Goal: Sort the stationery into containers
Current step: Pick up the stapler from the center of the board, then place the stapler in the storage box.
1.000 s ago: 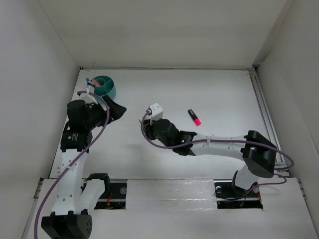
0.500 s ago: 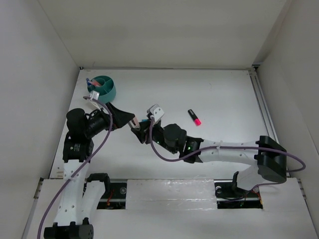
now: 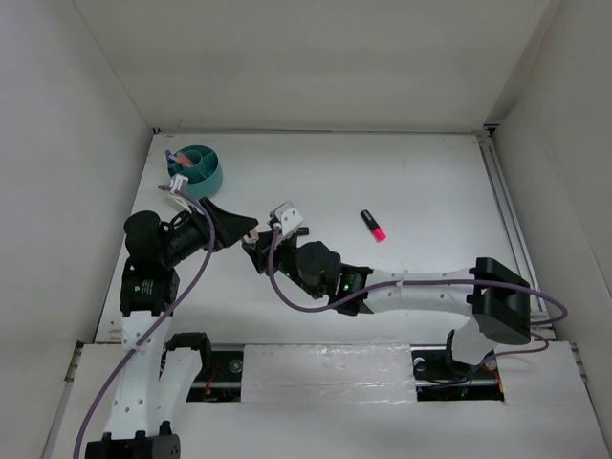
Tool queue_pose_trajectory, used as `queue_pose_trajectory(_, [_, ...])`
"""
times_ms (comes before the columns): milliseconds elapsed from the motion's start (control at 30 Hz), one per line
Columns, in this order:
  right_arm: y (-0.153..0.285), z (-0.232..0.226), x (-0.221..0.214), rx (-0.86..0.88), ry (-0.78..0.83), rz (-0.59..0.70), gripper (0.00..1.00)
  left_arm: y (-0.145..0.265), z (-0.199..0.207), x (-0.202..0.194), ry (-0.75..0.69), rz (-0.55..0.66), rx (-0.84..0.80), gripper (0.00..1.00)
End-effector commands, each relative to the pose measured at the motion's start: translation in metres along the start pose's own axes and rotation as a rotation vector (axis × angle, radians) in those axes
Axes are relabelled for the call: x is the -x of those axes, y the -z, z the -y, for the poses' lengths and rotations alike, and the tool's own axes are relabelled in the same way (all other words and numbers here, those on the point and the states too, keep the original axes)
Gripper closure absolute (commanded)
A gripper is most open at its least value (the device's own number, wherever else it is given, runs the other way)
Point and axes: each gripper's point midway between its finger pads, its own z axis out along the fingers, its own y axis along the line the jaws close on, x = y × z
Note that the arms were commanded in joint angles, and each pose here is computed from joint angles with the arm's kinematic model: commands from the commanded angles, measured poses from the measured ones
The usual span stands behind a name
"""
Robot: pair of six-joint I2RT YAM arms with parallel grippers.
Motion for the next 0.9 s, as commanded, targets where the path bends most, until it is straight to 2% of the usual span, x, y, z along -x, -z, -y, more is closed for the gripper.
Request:
queue_pose_trajectory(0, [-0.004, -0.006, 0.046, -0.018, -0.054, 0.126, 1.0, 0.002, 0.008, 0.002, -0.041, 0.011, -0.033, 0.28])
queue_pose_trajectory(33, [-0.002, -0.006, 0.05, -0.016, -0.059, 0.134, 1.0, 0.002, 0.008, 0.002, -0.052, 0.011, -0.033, 0.35])
queue_pose_trajectory(167, [-0.001, -0.002, 0.055, -0.037, -0.044, 0.144, 1.0, 0.002, 0.005, 0.0, -0.056, 0.001, -0.024, 0.44])
queue_pose_trajectory(200, [-0.001, 0.0, 0.056, -0.046, -0.045, 0.146, 1.0, 0.002, 0.002, 0.0, -0.059, 0.002, -0.013, 0.5])
queue_pose_trajectory(433, [0.001, 0.001, 0.066, -0.053, -0.047, 0.165, 1.0, 0.001, 0.001, -0.002, -0.062, -0.008, -0.015, 0.61])
queue_pose_trajectory(500, [0.001, 0.001, 0.066, -0.053, -0.047, 0.165, 1.0, 0.001, 0.001, -0.002, -0.062, -0.008, -0.015, 0.68])
queue_pose_trajectory(633, [0.0, -0.001, 0.075, -0.05, -0.056, 0.181, 1.0, 0.001, 0.001, -0.003, -0.083, -0.014, -0.022, 0.75])
queue_pose_trajectory(800, [0.004, -0.008, 0.078, -0.008, -0.051, 0.175, 1.0, -0.001, -0.002, -0.003, -0.106, -0.02, -0.018, 0.98])
queue_pose_trajectory(867, [0.007, -0.015, 0.084, 0.035, -0.062, 0.18, 1.0, -0.001, -0.004, -0.001, -0.115, -0.01, -0.006, 1.0])
